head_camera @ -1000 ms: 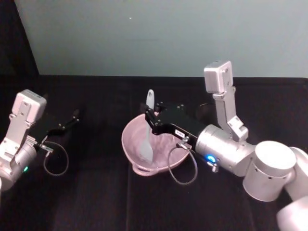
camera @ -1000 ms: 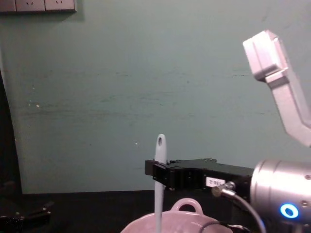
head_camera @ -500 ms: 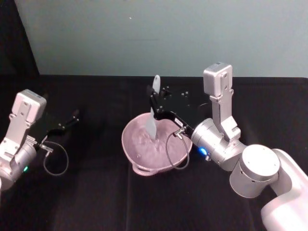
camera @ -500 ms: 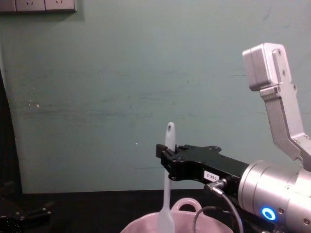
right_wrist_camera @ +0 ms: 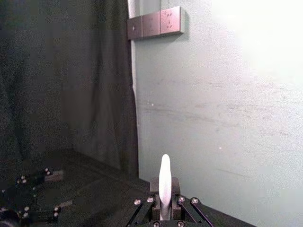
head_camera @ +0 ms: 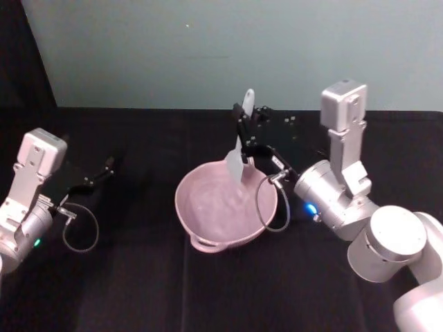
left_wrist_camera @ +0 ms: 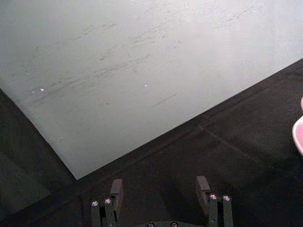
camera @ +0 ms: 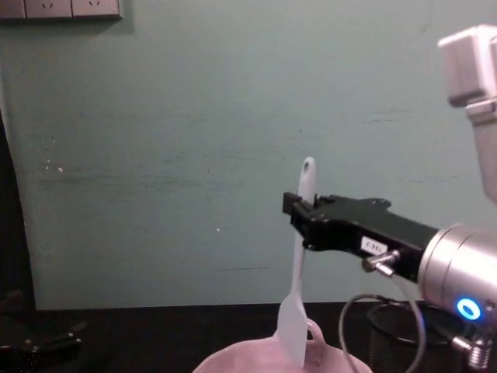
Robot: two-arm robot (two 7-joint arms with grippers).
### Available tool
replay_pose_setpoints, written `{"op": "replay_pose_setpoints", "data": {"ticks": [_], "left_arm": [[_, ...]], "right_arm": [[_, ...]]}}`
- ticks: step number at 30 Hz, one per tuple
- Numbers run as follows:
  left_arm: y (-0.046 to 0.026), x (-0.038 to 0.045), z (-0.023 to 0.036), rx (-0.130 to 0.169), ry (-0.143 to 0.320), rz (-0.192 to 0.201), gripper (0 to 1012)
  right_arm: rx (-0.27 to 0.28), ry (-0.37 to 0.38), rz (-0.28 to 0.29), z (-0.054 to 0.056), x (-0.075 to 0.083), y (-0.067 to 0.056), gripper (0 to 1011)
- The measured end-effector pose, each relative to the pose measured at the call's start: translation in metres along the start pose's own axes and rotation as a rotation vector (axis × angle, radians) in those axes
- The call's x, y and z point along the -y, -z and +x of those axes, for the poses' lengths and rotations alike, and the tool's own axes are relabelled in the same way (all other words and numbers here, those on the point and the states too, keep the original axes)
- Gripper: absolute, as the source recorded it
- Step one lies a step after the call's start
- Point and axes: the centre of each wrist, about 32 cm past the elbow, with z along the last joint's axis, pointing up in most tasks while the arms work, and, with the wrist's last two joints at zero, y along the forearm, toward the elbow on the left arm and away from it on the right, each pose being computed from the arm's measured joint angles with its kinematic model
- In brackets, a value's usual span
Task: Use the one hand to pick up the spoon and stir the clear water in the bowl.
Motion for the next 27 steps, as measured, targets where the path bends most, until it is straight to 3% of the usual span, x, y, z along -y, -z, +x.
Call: {"op": "replay_pose_setpoints", "data": {"ticks": [10, 19, 27], "left_arm": [[0.0000, 0.0000, 0.0000, 0.000, 0.000, 0.000, 1011], [0.0000, 0.0000, 0.0000, 0.000, 0.000, 0.000, 1011], [0.0000, 0.0000, 0.0000, 0.000, 0.000, 0.000, 1011]], "right_arm": [[-0.053, 0.010, -0.006, 0.010, 0.012, -0.023, 131], [-0.132, 0.019, -0.029, 0.022, 0.023, -0.050, 131], [-0.203, 0.079, -0.014, 0.040, 0.036, -0.071, 132]]}}
